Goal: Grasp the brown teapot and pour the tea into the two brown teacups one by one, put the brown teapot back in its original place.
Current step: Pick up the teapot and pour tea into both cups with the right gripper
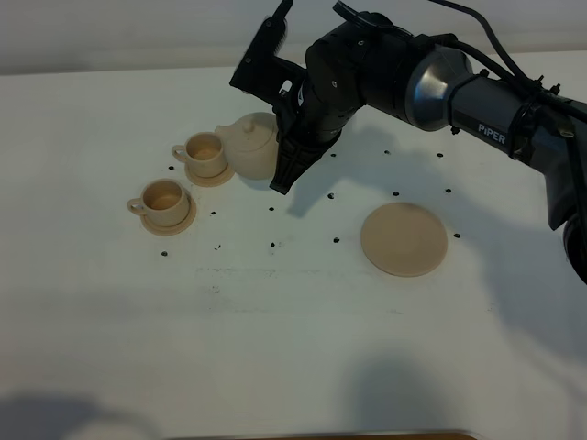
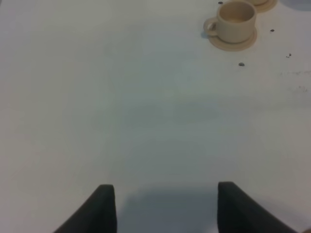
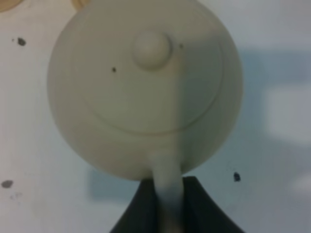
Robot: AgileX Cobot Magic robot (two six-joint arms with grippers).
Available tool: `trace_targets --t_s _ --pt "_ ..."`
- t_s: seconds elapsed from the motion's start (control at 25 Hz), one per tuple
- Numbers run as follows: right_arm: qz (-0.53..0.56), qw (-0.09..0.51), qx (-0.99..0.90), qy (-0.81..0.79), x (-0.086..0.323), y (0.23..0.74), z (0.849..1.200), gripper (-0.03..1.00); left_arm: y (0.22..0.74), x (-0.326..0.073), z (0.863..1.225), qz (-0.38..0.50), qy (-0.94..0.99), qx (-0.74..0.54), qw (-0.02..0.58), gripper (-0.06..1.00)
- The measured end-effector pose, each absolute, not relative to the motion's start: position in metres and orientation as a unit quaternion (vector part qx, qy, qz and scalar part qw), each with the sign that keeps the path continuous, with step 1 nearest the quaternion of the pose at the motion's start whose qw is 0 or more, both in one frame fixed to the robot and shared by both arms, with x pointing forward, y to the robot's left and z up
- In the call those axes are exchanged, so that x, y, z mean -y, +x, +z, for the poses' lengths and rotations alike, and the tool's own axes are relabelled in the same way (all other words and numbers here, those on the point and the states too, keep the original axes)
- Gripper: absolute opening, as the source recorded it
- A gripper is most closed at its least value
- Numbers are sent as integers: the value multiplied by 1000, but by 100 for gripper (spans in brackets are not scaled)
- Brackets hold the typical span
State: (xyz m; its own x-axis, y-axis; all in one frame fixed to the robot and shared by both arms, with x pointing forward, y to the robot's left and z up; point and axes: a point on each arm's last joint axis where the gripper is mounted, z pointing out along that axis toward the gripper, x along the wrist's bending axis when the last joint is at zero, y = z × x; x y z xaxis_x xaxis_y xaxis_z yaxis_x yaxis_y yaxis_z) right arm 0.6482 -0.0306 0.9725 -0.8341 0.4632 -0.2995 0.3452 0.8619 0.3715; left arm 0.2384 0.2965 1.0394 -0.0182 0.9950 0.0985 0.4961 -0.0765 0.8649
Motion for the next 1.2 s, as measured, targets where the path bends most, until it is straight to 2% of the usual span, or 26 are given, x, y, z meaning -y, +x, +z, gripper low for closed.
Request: trace_targets --t_s 1.2 --pt "178 220 -937 205 25 656 978 9 238 -297 1039 388 623 -599 321 52"
